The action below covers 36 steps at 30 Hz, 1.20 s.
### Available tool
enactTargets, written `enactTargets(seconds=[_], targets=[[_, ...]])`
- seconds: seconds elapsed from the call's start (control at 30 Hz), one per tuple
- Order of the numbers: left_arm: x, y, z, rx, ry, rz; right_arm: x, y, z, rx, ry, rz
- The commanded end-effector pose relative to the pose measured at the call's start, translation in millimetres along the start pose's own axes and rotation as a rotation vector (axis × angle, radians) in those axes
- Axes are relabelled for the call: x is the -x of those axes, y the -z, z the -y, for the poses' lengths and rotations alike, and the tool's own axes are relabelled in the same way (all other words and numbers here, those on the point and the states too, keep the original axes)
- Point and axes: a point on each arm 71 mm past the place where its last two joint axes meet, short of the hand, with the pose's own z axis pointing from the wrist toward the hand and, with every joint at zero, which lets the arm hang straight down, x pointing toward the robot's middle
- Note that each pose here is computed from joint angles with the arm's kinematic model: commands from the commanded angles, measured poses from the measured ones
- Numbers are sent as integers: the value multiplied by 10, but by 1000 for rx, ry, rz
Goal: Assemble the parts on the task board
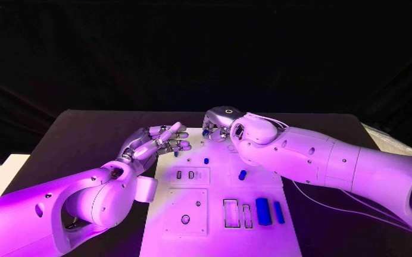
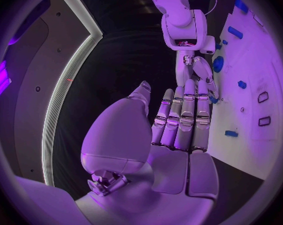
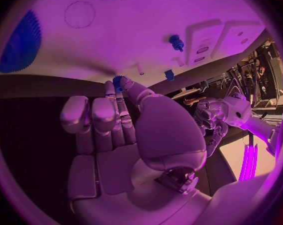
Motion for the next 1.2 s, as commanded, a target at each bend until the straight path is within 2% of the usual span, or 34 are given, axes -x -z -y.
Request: enactTargets(seconds=[0.03, 0.4, 0.6, 0.73, 0.87, 0.97, 1.03, 1.2], targets=[[-34, -3, 14, -4, 14, -27, -37, -5, -14, -13, 21, -21], [-30, -3, 15, -1, 14, -29, -40, -16, -10, -20, 5, -2], [1, -6, 15, 1, 13, -26, -2, 60, 27, -11, -16, 27], [60, -14, 16, 4, 11, -23, 58, 199, 100, -2, -40, 46], [97, -19, 19, 2, 8, -18, 150, 396, 249, -13, -87, 56], [111, -20, 20, 2, 7, -16, 215, 550, 420, -58, -156, 45], [115, -21, 20, 1, 7, -16, 268, 681, 594, -116, -219, 22], [117, -25, 18, 1, 8, -18, 302, 851, 865, -210, -266, -32]])
